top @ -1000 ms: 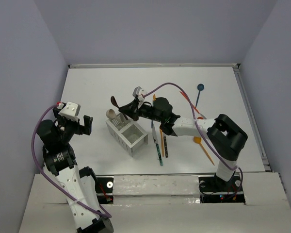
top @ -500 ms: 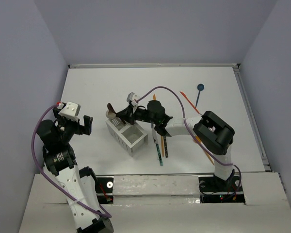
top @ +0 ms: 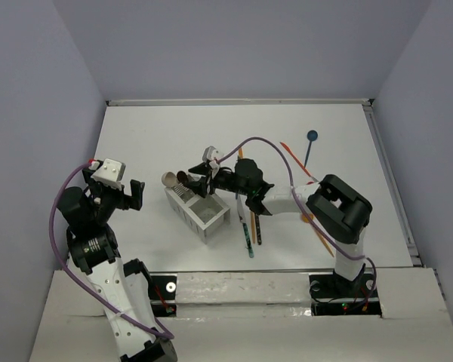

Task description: Sort the eating utensils into containers

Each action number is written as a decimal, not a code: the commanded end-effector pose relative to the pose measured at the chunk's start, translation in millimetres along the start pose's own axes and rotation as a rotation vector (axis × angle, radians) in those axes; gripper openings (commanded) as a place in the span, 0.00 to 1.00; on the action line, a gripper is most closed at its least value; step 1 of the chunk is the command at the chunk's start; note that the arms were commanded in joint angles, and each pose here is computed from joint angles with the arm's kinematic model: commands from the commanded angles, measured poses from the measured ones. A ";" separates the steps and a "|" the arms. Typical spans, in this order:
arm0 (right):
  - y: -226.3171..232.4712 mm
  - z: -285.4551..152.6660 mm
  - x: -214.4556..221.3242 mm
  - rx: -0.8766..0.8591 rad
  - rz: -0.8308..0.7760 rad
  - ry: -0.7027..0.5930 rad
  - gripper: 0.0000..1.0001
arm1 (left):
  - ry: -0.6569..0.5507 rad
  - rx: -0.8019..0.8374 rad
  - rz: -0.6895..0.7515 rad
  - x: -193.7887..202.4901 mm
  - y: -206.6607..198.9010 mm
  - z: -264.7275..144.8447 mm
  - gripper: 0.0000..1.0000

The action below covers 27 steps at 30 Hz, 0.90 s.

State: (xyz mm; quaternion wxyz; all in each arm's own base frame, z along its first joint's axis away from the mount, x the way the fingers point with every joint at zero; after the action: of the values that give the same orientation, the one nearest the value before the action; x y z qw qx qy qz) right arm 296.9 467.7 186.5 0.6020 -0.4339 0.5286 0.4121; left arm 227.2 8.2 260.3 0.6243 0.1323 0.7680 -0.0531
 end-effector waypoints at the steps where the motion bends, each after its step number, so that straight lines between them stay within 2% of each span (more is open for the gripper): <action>1: -8.5 -21.5 -86.4 0.104 -0.067 -0.180 0.61 | -0.024 -0.007 -0.002 -3.3 1.1 0.4 0.99; 2: -19.3 -28.6 -98.0 0.179 -0.053 -0.174 0.61 | -0.024 -0.006 -0.003 -3.4 0.8 0.4 0.99; 5: -45.2 -58.1 -104.4 0.332 0.007 0.061 0.61 | -0.025 -0.006 -0.001 -3.6 0.8 0.1 0.99; 6: -65.2 -65.6 -125.5 0.414 0.010 0.099 0.61 | -0.028 -0.005 0.001 -3.9 0.3 -0.1 0.99; 7: -84.6 -96.9 -95.6 0.495 0.054 0.295 0.61 | -0.032 -0.005 0.006 -4.7 -0.3 -0.7 0.99; 8: -98.2 -115.2 -91.5 0.554 0.082 0.357 0.61 | -0.033 -0.002 0.007 -5.1 -1.0 -0.9 0.99; 9: -106.6 -144.8 -73.2 0.616 0.121 0.490 0.62 | -0.034 -0.004 0.008 -5.3 -0.8 -1.2 0.99; 12: -140.0 -223.2 -52.0 0.813 0.267 0.623 0.64 | -0.036 -0.003 0.012 -5.6 -1.3 -1.7 0.99; 13: -138.3 -262.6 -25.7 0.875 0.338 0.740 0.66 | -0.036 -0.001 0.014 -5.6 -1.7 -1.9 0.99; 15: -129.0 -296.1 -14.2 0.925 0.420 0.788 0.71 | -0.035 0.002 0.014 -5.4 -2.4 -1.8 0.99; 16: -115.9 -318.9 8.2 0.927 0.485 0.871 0.74 | -0.037 0.006 0.018 -5.6 -3.2 -2.0 0.99; 17: -121.6 -343.2 15.0 0.977 0.556 0.880 0.74 | -0.035 0.016 0.020 -4.9 -4.4 -1.6 0.99; 19: -114.8 -371.4 31.3 1.028 0.640 0.952 0.72 | -0.031 0.027 0.020 -4.4 -5.6 -1.0 0.99; 24: -108.1 -397.7 50.9 1.095 0.707 1.073 0.66 | -0.022 0.044 0.017 -2.9 -6.3 0.9 0.99; 25: -105.8 -403.1 61.3 1.095 0.732 1.117 0.60 | -0.020 0.046 0.018 -2.5 -6.4 1.1 0.99; 27: -99.9 -410.1 77.3 1.082 0.765 1.184 0.57 | -0.021 0.049 0.019 -2.6 -6.8 1.2 0.99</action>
State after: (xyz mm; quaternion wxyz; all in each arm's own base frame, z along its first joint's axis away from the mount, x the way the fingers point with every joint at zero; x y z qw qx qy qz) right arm 304.0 57.9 110.8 0.2385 -0.0309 0.9707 0.0019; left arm 225.5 3.7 260.7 0.6269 0.1442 0.7634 -0.0592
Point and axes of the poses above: each gripper's point midway between its finger pads, its own z axis out along the fingers, its own y axis along the line the jaws close on, x = y × z, the point moved 1 cm from there along -z, back along the fingers, and after that the axes turned 2 degrees about -z, right-handed, at the moved point
